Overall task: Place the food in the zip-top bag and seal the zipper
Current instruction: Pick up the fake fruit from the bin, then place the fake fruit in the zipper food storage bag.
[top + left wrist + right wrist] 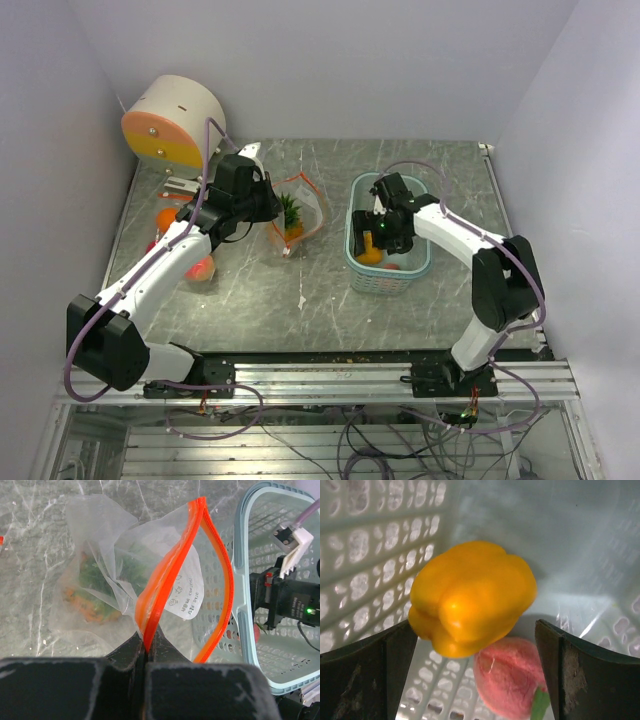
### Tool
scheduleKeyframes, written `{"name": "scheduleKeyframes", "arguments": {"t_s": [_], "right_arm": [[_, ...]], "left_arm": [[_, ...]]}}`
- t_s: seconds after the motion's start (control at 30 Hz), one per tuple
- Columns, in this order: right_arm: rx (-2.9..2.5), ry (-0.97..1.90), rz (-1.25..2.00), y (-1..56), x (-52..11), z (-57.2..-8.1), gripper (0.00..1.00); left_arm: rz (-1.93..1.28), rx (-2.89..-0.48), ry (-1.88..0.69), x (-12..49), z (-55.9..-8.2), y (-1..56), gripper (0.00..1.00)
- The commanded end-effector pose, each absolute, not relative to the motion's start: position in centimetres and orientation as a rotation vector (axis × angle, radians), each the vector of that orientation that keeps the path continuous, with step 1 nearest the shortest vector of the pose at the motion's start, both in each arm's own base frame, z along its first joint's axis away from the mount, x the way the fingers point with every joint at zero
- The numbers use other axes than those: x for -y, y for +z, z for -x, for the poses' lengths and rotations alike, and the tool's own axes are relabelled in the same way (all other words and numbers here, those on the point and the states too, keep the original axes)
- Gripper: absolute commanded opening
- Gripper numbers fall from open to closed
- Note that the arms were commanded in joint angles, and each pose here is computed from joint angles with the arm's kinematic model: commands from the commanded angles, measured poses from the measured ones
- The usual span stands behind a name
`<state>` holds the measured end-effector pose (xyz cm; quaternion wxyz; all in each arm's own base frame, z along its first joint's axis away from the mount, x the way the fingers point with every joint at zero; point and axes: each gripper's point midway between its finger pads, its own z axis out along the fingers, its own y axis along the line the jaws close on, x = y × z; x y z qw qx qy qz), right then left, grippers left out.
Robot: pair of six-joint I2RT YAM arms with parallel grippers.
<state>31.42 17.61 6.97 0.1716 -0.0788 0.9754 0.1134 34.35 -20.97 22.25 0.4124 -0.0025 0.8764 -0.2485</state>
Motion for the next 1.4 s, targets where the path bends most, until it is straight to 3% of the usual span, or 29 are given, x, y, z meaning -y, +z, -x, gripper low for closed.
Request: {"name": "scheduleKeyframes", "arguments": {"t_s": [0.0,0.17,0.37,0.8,1.03,1.2,1.37], "right_arm": [[-2.678,0.366,0.195,5.5,-18.7,-34.0,0.99],[-2.609,0.334,0.201,4.9,-18.4,-35.0,0.83],[-2.56,0.302,0.213,6.5,-17.8,-35.1,0.35],[-2.293,0.375,0.251,21.3,-17.9,-35.6,0.32],[-2.045,0.885,0.421,30.3,-25.9,-35.1,0.3],[-1.948,1.148,0.577,31.7,-32.6,-32.5,0.29],[-2.003,1.199,0.687,29.1,-36.8,-30.1,0.29]], "left_arm": [[0.001,-2.172,-0.651,21.2,-34.0,23.4,0.07],[-0.001,-2.178,-0.642,21.0,-34.0,23.3,0.07],[-0.001,-2.18,-0.641,21.0,-34.0,23.3,0.07],[-0.012,-2.179,-0.664,21.4,-34.0,23.1,0.07],[-0.022,-2.177,-0.685,21.8,-34.2,23.2,0.07],[-0.031,-2.172,-0.686,21.9,-34.1,23.4,0.07],[-0.033,-2.17,-0.68,21.7,-34.0,23.6,0.07]]}}
